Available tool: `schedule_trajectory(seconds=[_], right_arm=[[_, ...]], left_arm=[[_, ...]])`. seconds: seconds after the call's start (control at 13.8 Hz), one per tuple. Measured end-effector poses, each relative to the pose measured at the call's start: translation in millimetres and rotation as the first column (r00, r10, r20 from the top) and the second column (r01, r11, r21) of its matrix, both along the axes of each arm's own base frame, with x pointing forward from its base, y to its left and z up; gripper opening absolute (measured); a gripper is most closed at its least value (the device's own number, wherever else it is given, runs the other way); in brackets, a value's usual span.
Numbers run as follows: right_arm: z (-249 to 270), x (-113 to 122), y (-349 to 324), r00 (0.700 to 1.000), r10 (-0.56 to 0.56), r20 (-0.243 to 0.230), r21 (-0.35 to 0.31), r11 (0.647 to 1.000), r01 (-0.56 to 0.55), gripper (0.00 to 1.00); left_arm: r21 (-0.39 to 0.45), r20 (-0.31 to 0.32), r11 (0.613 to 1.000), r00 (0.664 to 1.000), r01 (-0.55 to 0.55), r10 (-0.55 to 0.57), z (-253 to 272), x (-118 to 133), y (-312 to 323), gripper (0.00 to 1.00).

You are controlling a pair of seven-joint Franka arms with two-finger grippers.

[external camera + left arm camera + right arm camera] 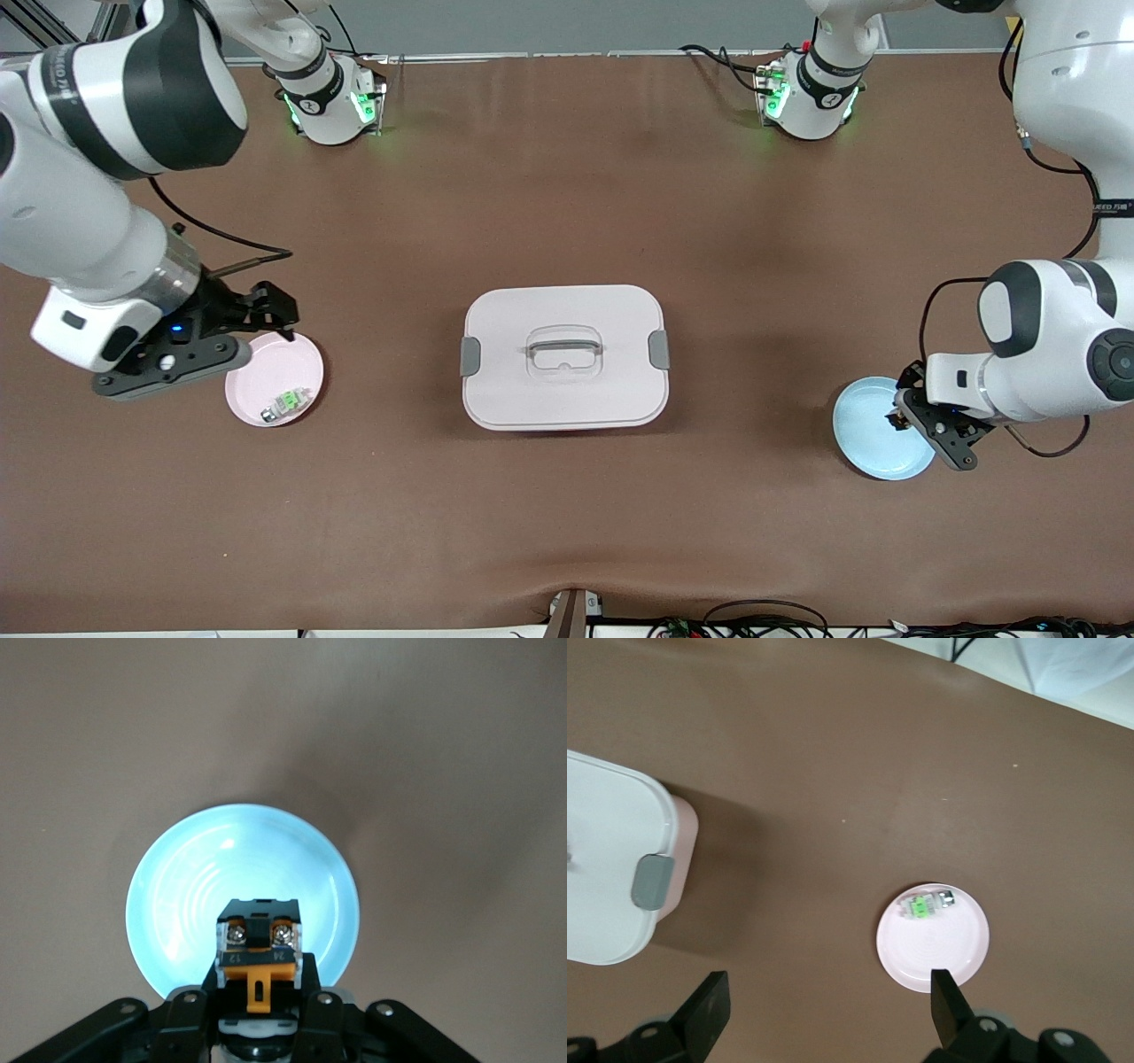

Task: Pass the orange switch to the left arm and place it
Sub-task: 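Lower the switch onto the blue plate with the left gripper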

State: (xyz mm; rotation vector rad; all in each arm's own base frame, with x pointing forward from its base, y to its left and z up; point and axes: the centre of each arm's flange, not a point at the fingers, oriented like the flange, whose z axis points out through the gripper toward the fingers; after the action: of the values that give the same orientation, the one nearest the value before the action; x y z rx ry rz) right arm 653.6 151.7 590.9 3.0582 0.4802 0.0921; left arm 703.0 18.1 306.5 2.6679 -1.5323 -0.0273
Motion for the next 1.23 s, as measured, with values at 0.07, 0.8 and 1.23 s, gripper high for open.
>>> schedule_trajectory(seconds=[0.07,0.8,1.23], right_arm=[[9.2,-3.3,-2.7,1.0,-0.003,0.012,-0.001,1.0,0.003,1.0],[20.8,-9.5,-76.7,0.992,-0.117,-0.049,-0.018,0.993,0.116,1.0],[32.2,-17.4,-135.1,0.975,-0.208,-0.076,-0.023,0.978,0.207,1.0]], left_arm=[[-0.005,0.005,0.999,0.999,0.053,-0.053,-9.0,1.3,2.5,0.34],[-0.023,0.058,0.908,0.908,0.417,-0.416,-84.6,8.0,5.2,0.34],[0.007,0.045,0.879,0.878,0.477,-0.477,-120.3,-3.1,10.9,0.34]])
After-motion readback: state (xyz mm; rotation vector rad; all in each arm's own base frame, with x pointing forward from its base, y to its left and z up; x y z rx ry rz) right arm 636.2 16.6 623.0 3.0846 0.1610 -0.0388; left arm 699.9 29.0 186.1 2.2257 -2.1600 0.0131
